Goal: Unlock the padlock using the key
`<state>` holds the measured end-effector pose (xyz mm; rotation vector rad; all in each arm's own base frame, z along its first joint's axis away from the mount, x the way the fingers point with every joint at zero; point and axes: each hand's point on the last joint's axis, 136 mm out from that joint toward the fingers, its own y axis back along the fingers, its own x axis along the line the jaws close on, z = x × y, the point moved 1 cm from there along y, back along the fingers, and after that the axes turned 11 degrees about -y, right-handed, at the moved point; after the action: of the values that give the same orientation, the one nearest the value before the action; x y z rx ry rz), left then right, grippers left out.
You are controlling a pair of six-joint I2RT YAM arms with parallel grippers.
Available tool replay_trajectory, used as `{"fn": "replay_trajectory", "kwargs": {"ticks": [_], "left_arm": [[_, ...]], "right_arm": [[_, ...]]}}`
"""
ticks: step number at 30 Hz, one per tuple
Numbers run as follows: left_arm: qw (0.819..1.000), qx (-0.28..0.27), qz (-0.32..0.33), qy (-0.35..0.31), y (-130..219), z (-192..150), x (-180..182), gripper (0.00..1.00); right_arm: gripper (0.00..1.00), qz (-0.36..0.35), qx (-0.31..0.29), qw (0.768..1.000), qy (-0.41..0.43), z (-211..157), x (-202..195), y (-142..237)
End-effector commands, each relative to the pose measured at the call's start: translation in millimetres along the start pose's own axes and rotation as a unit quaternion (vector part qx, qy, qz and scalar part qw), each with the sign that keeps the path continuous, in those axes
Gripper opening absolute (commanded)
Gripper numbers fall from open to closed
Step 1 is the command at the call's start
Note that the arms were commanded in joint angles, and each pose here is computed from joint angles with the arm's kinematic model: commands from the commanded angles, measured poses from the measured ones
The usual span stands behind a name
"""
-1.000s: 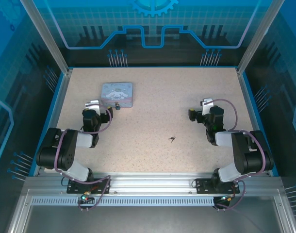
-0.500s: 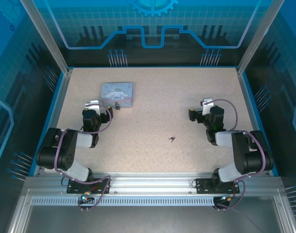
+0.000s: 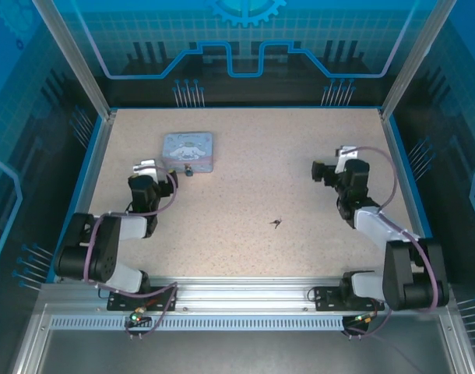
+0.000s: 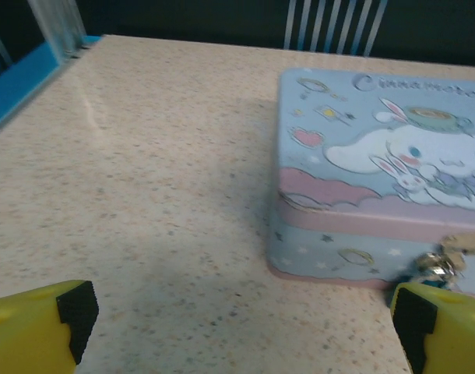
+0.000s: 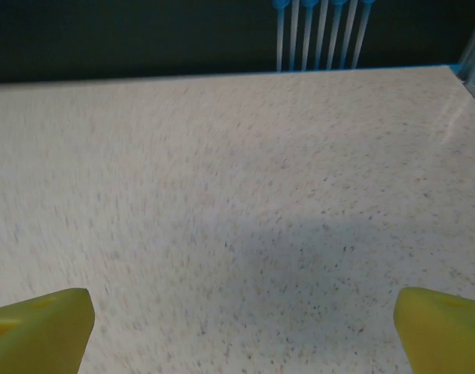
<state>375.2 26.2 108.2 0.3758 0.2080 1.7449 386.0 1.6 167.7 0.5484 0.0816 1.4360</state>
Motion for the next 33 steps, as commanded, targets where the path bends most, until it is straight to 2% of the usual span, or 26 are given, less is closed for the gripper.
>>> {"fn": "replay_trajectory", "kwargs": {"ticks": [1,4,8,10,13,17,24,28,33], "left_arm": [[0.998,0.001,0.065,0.025,9,26,23,0.99],[0.996,0.024,0.067,0.062,15,49,29,0.99],[0.988,0.114,0.034,0.099,-1,72,23,0.99],[0.983,0.156,0.017,0.095,-15,79,15,0.99],[0.972,0.209,-0.026,0.101,-39,88,0,0.99],[0.952,0.267,-0.08,0.123,-70,85,-11,0.99],[0.931,0.322,-0.101,0.14,-108,66,-11,0.99],[0.92,0.336,-0.139,0.146,-121,58,-26,0.99],[0.913,0.339,-0.172,0.146,-132,55,-52,0.99]], "right_arm": [[1.0,-0.05,0.089,0.986,-0.129,-14,-24,7],[1.0,-0.001,0.12,0.983,-0.139,-14,-6,8],[1.0,0.054,0.152,0.976,-0.145,-17,18,14],[1.0,0.043,0.161,0.973,-0.158,-20,18,14],[1.0,0.027,0.143,0.971,-0.191,-20,11,17],[1.0,0.01,0.17,0.966,-0.194,-21,11,27],[1.0,0.031,0.239,0.95,-0.2,-46,21,36],[1.0,0.038,0.257,0.944,-0.203,-61,26,43],[1.0,0.084,0.264,0.936,-0.217,-71,38,52]]}}
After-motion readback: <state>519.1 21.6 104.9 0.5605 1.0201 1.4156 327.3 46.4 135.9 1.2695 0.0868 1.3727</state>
